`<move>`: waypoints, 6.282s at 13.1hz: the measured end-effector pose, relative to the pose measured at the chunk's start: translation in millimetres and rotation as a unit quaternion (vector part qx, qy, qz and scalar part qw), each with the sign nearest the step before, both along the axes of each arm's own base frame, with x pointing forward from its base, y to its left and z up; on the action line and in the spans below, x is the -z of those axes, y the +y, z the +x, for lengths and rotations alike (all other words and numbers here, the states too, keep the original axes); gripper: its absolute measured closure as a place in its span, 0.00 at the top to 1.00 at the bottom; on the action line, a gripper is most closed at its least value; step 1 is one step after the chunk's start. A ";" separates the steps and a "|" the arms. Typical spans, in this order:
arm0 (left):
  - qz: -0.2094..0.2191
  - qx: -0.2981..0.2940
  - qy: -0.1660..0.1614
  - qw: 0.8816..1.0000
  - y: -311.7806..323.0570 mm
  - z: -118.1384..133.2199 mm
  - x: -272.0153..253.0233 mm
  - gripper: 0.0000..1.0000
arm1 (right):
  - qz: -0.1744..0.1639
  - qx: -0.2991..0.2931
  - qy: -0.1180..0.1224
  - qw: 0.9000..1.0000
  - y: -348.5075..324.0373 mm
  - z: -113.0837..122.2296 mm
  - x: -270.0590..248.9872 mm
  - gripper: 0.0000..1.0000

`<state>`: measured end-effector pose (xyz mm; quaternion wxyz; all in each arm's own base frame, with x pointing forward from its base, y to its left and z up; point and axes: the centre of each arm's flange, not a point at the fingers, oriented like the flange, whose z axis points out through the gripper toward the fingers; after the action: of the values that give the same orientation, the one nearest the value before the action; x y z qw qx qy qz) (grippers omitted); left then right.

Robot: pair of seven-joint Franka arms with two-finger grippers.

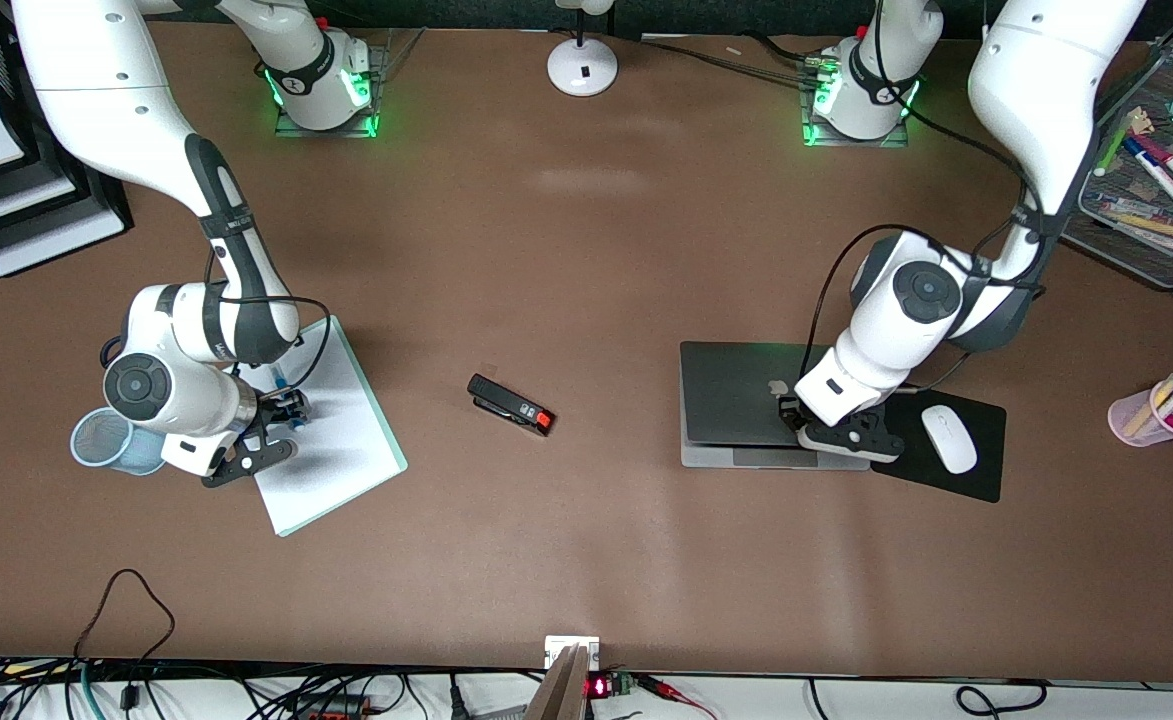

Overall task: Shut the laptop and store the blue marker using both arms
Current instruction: 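Grasp the blue marker with the right gripper while the left gripper presses the lid, then push the laptop lid down shut with the left gripper, then lift the marker with the right gripper while the left gripper withdraws, then carry the blue marker over the light blue cup with the right gripper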

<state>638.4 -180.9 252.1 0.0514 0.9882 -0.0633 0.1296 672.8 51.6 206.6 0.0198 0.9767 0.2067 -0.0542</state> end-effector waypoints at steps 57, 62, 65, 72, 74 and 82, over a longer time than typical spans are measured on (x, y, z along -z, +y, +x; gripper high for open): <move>0.062 -0.008 0.190 0.980 127.0 -61.0 -373.0 1.00 | 0.126 -0.209 -0.102 0.964 -77.5 9.3 -185.5 0.18; 0.068 -0.025 0.135 0.988 140.9 -88.2 -361.5 1.00 | 0.171 -0.300 -0.153 0.926 -163.0 3.1 -196.5 0.18; 0.069 -0.029 0.150 0.986 145.5 -95.9 -343.8 1.00 | 0.209 -0.311 -0.205 0.904 -204.5 -2.7 -202.8 0.18; 0.096 -0.009 0.152 0.984 127.7 -90.5 -317.0 1.00 | 0.306 -0.390 -0.272 0.825 -262.9 -20.0 -203.7 0.18; 0.095 -0.007 0.146 0.985 124.9 -85.2 -313.7 1.00 | 0.357 -0.420 -0.288 0.783 -274.8 -26.9 -178.8 0.18; 0.095 -0.005 0.145 0.985 123.0 -84.8 -314.5 1.00 | 0.384 -0.449 -0.331 0.736 -305.9 -6.4 -134.8 0.18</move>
<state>553.6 -57.9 566.6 -0.0347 0.9973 -0.0618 -0.0209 666.3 -254.3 341.4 -0.2682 0.6513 0.6050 0.3713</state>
